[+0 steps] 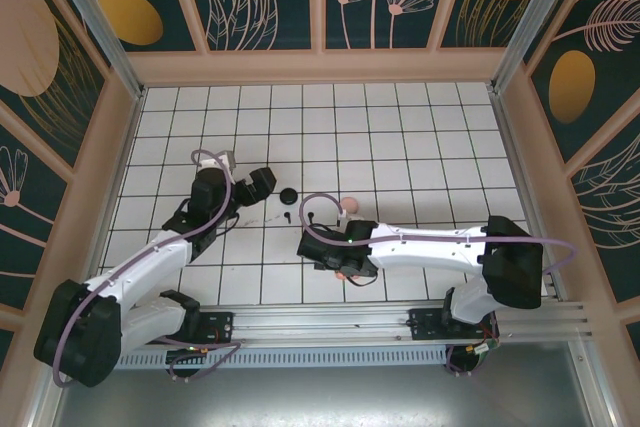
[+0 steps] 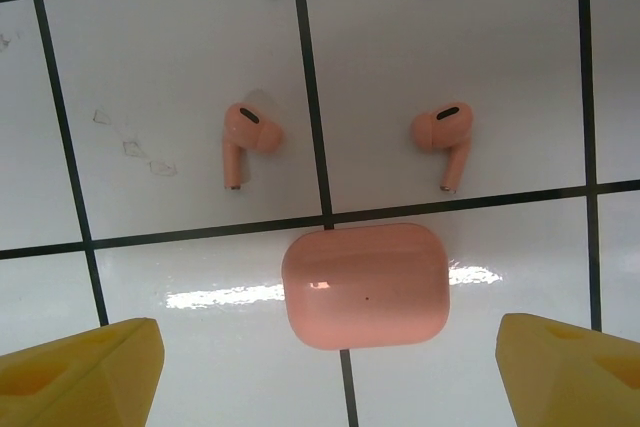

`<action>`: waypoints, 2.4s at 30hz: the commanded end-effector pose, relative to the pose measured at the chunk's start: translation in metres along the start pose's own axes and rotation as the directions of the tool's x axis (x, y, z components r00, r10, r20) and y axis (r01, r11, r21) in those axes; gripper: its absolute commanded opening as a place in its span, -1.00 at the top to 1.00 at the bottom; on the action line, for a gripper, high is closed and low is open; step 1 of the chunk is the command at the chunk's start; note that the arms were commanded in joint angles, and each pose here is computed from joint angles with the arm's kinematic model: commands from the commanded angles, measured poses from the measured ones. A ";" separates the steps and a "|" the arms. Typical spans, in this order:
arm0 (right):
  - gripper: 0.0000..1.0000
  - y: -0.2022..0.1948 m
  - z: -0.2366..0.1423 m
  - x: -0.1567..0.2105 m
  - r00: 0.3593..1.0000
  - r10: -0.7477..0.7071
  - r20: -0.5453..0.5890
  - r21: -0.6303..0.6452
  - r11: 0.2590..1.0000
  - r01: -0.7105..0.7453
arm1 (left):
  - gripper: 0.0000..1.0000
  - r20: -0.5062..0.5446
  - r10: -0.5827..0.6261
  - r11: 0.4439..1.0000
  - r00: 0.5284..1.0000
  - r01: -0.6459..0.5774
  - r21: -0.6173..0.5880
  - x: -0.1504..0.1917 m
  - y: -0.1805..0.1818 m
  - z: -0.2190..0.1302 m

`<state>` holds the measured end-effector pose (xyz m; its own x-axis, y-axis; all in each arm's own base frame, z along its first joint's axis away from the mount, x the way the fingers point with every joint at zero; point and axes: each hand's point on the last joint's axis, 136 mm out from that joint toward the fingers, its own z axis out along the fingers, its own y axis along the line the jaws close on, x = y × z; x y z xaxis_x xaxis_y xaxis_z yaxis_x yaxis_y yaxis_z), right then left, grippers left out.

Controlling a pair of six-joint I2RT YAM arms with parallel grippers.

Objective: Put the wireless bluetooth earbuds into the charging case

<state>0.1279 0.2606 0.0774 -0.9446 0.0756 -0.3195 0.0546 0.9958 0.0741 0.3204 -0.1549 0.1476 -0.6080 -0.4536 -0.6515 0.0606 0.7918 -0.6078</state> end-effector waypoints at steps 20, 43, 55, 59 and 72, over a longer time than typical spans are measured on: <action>-0.78 -0.010 0.043 0.011 0.997 -0.009 -0.083 -0.058 0.998 0.004 | -0.97 0.006 0.034 0.998 0.999 -0.034 -0.043 0.001 0.001 0.000; -0.74 -0.016 0.065 0.019 0.988 -0.106 -0.115 0.060 0.992 0.113 | -0.97 0.018 0.021 0.999 1.000 -0.020 -0.027 0.000 -0.002 -0.002; -0.51 -0.016 0.064 0.019 0.990 -0.089 -0.112 0.049 0.994 0.095 | -0.97 0.020 0.020 0.999 1.000 -0.020 -0.027 0.001 -0.001 -0.004; -0.44 -0.020 0.063 0.021 0.991 -0.081 -0.111 0.047 0.995 0.086 | -0.97 0.020 0.013 1.000 1.000 -0.013 -0.027 0.002 0.000 -0.004; 0.04 0.000 0.026 0.012 0.994 -0.083 -0.066 -0.061 0.995 0.079 | -0.97 0.060 -0.171 0.984 0.983 0.166 0.071 0.000 -0.009 -0.028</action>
<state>0.1235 0.2571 0.0223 -0.9741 -0.0154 -0.2255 -0.0307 0.9974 0.0646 0.3020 -0.1485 0.1538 -0.5765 -0.5545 -0.6002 0.0108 0.7293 -0.6841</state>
